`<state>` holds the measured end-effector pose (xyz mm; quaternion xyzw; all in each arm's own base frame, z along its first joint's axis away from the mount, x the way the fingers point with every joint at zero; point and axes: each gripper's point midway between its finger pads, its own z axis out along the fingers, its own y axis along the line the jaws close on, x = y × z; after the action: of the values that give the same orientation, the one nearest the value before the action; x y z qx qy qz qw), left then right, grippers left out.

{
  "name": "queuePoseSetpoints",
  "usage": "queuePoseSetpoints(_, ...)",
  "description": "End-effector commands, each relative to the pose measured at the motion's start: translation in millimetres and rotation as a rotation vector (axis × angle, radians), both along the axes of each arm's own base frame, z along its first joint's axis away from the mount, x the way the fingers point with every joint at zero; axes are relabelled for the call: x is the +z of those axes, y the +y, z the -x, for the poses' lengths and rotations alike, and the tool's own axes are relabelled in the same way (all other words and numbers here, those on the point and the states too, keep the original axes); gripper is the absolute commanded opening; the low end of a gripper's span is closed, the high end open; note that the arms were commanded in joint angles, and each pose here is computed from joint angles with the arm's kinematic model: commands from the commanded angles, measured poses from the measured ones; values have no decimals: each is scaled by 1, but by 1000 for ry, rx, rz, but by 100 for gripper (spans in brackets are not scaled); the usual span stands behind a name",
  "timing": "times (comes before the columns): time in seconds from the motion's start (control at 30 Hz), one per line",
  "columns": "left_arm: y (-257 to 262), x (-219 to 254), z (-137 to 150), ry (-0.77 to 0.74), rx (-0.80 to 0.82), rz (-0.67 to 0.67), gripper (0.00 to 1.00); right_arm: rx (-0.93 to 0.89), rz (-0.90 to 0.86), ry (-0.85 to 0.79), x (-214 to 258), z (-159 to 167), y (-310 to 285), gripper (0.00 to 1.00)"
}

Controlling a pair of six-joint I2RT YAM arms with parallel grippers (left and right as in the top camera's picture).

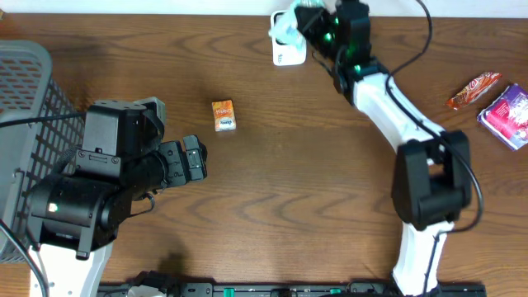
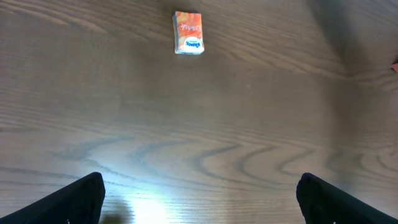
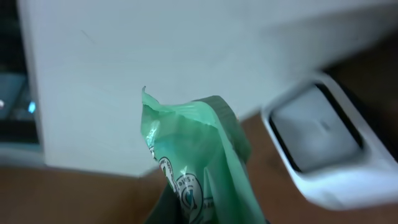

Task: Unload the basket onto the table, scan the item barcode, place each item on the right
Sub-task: 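Raise the green wrapper's barcode to the scanner with the right gripper, then carry the green wrapper to the right edge and release it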

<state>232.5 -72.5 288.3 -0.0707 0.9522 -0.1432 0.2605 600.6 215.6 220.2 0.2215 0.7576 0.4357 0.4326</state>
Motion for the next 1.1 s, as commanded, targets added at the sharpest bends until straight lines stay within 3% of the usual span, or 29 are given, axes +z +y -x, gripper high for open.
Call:
queuePoseSetpoints(0.0,1,0,0,-1,-5,-11,98,-11,6,21,-23,-26,6,1)
queuePoseSetpoints(0.23,1,0,0,-1,-5,-11,98,156,-28,23,-42,-42,20,1)
queuePoseSetpoints(0.43,1,0,0,-1,-5,-11,98,177,6,20,-33,-45,-17,1)
queuePoseSetpoints(0.7,1,0,0,-1,-5,-11,98,-70,178,207,-22,-26,-180,1)
queuePoseSetpoints(0.87,1,0,0,-1,-5,-11,98,-289,306,373,-23,21,-313,1)
queuePoseSetpoints(1.07,1,0,0,-1,-5,-11,98,-390,387,534,-53,75,-415,1)
